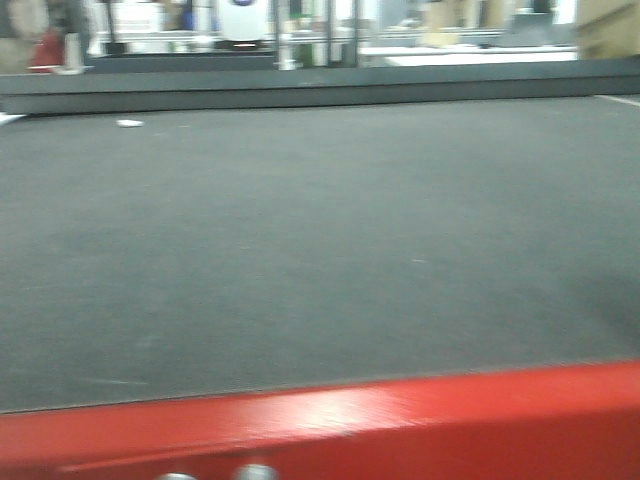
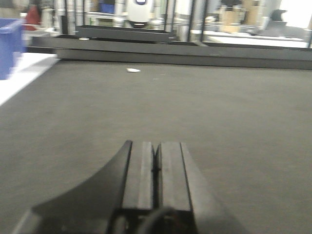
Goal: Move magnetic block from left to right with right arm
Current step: 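Drive the base away from the first table carrying the cube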
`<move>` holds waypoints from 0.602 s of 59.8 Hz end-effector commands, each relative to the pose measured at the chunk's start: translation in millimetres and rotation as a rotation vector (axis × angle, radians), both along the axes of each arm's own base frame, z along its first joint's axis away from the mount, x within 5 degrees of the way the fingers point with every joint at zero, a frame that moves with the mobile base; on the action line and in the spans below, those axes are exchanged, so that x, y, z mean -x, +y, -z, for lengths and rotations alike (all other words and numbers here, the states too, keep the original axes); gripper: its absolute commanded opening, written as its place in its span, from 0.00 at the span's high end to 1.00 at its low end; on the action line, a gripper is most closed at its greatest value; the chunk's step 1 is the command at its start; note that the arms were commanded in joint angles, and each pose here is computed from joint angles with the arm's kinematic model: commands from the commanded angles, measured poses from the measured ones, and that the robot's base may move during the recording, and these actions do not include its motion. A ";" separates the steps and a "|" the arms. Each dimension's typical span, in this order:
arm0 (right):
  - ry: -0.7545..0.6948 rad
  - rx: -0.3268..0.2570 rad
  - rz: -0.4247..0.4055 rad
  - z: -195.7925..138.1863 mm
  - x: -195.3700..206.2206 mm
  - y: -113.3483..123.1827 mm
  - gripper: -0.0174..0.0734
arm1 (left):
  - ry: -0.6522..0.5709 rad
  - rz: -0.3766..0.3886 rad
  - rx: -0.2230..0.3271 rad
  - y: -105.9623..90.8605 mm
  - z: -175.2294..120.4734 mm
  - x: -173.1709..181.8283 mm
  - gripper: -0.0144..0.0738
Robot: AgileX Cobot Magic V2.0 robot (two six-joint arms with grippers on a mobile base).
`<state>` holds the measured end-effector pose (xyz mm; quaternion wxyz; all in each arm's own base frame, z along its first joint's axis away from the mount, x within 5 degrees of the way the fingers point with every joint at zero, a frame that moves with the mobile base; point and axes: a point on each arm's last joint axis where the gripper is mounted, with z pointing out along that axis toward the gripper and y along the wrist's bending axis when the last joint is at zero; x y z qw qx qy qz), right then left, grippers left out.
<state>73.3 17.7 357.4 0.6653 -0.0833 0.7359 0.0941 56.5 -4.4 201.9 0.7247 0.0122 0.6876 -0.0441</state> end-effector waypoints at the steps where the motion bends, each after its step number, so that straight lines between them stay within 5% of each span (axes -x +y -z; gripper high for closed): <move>1: -0.109 -0.003 -0.003 -15.9 0.8 0.0 0.53 | -0.096 0.008 0.012 -0.3 -6.1 1.7 0.97; 36: -0.109 -0.003 -0.003 -15.9 0.8 0.0 0.53 | -0.096 -0.038 0.010 2.2 -6.1 1.5 0.97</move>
